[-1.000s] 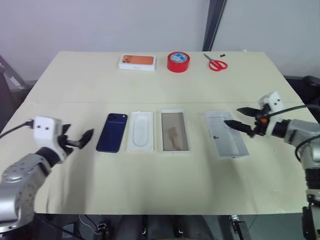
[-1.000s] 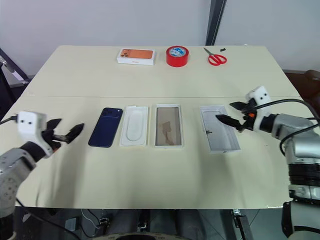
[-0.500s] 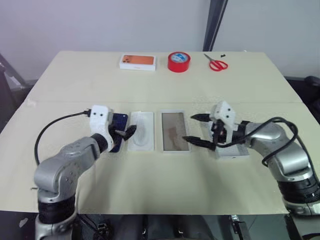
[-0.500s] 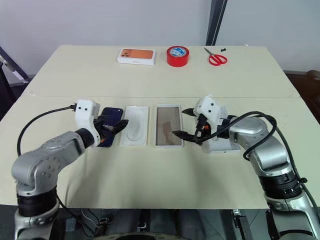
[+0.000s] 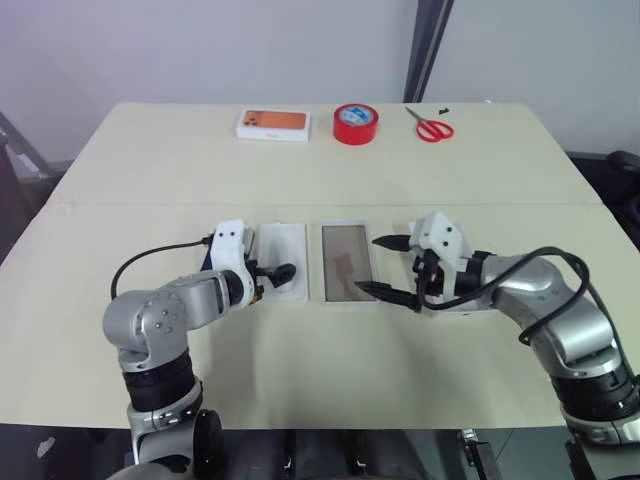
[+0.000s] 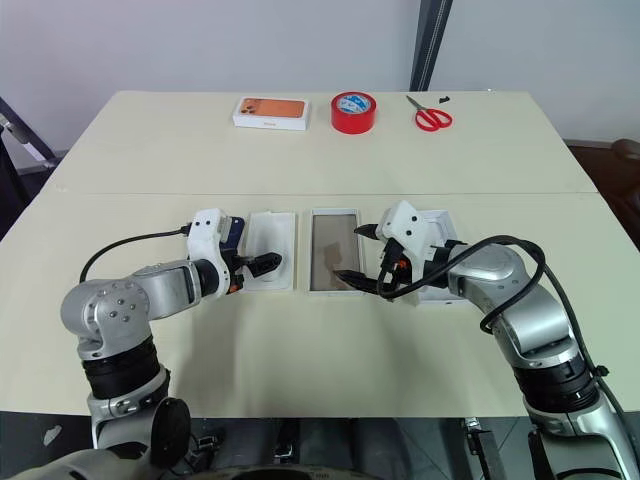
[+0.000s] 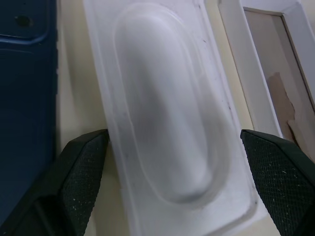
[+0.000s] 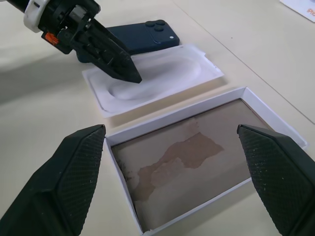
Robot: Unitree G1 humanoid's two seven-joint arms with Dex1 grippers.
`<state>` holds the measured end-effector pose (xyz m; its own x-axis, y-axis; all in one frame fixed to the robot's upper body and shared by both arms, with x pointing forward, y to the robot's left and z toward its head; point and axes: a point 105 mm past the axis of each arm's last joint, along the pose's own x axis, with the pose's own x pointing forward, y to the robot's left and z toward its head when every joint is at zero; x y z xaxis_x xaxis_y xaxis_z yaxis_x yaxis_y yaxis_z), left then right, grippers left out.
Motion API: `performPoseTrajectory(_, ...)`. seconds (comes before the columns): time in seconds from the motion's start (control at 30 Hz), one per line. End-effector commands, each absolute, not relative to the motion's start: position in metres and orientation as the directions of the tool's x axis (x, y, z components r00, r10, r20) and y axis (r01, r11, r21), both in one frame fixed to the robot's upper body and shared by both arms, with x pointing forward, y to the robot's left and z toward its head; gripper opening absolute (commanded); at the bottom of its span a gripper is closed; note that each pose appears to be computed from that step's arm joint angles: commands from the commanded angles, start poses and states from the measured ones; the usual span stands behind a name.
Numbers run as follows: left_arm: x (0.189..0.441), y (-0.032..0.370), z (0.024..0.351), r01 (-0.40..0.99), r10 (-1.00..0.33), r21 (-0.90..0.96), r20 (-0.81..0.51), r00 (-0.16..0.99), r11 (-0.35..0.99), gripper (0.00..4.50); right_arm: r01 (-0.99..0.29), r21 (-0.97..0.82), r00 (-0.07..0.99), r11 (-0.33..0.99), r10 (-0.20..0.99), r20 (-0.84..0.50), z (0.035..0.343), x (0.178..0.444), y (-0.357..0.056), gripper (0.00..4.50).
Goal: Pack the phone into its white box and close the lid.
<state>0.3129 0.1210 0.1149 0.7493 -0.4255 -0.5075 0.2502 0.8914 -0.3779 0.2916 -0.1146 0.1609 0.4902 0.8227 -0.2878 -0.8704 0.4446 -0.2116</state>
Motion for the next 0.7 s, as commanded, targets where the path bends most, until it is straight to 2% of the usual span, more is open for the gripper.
performPoseTrajectory(0.03,0.314,0.125,0.113,0.223,-0.413,-0.391,-0.515,0.751,0.893,3.99,-0.865,-0.251,0.492,0.434,0.833,-0.253,0.173,0.287,-0.112,4.5)
performPoseTrajectory(0.1,0.316,0.128,0.113,0.2,-0.399,-0.398,-0.514,0.76,0.895,3.27,-0.868,-0.259,0.485,0.423,0.832,-0.269,0.171,0.285,-0.113,4.5)
performPoseTrajectory(0.3,0.321,0.135,0.115,0.161,-0.369,-0.406,-0.51,0.777,0.9,0.13,-0.876,-0.269,0.471,0.401,0.833,-0.291,0.169,0.28,-0.114,4.5)
performPoseTrajectory(0.47,0.327,0.137,0.129,0.158,-0.392,-0.484,-0.433,0.812,0.861,0.05,-0.891,-0.313,0.43,0.329,0.832,-0.35,0.162,0.274,-0.109,4.5)
performPoseTrajectory(0.7,0.333,0.152,0.158,0.176,-0.417,-0.613,-0.276,0.866,0.77,0.05,-0.921,-0.339,0.342,0.191,0.812,-0.472,0.134,0.27,-0.092,4.5)
